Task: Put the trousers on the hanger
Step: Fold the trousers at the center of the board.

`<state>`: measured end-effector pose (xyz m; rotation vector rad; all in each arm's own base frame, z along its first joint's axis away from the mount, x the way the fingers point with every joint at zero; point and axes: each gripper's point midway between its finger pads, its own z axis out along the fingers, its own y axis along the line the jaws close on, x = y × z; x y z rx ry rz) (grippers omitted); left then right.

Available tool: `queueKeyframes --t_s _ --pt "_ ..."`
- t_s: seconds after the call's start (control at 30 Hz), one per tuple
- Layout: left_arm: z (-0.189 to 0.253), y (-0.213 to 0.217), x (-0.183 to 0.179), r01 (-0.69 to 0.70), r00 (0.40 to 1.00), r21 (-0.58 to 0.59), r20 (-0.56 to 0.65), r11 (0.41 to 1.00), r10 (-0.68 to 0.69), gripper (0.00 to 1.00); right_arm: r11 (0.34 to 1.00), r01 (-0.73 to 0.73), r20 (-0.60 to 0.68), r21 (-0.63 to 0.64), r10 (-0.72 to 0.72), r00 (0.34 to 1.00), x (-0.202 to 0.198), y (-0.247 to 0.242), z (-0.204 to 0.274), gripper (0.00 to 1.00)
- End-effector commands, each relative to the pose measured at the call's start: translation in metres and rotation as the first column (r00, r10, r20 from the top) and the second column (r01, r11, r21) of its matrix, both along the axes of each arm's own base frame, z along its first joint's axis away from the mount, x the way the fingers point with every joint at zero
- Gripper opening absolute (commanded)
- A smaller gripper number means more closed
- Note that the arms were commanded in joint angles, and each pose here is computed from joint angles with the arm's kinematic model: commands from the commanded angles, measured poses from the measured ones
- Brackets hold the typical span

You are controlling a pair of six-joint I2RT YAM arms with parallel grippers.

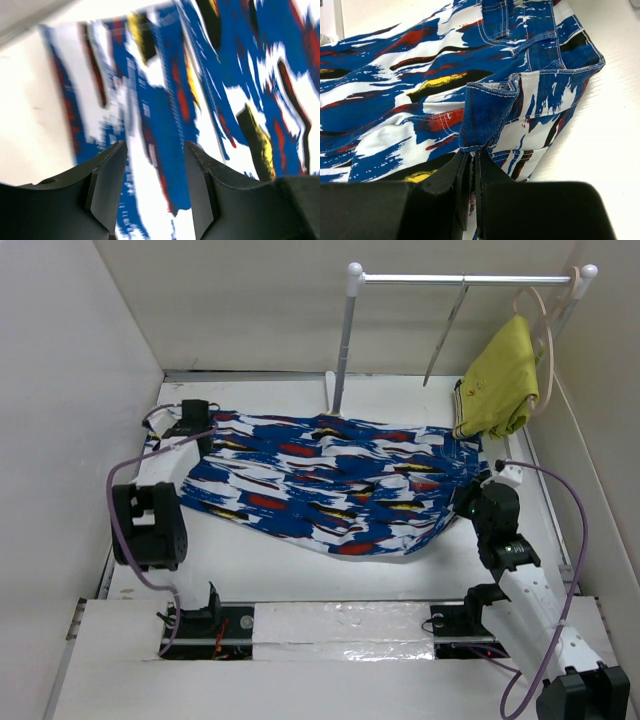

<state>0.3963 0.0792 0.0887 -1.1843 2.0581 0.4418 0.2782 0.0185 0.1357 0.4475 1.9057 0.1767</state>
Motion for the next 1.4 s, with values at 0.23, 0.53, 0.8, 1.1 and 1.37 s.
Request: queueKeyframes --t_s 0.23,0.53,0.8,1.1,1.37 --pt "-0.003 0.074 -0.067 -0.179 0.981 -0.120 0.050 0.976 0.186 0.46 0.998 -0.065 0.106 -0.008 0.066 0.992 0.009 0.012 0.035 0.02" --pt "-0.030 0.088 -0.055 -0.157 0.987 -0.172 0.005 0.973 0.160 0.48 0.998 -0.062 0.096 -0.004 0.062 0.993 0.003 0.011 0.029 0.01" --pt "-0.055 0.088 -0.063 -0.201 0.979 -0.181 -0.074 0.963 0.190 0.43 0.999 -0.035 0.085 -0.006 0.035 0.996 -0.001 0.003 0.029 0.01" --pt "-0.042 0.088 -0.041 -0.141 0.990 -0.195 -0.018 0.971 0.141 0.00 0.993 0.108 0.031 -0.040 -0.107 0.994 -0.023 -0.031 0.030 0.01" --pt "0.061 0.103 -0.044 -0.182 0.953 -0.090 0.228 0.979 0.198 0.00 0.965 0.234 0.190 0.114 -0.253 0.949 -0.083 -0.047 0.096 0.00"
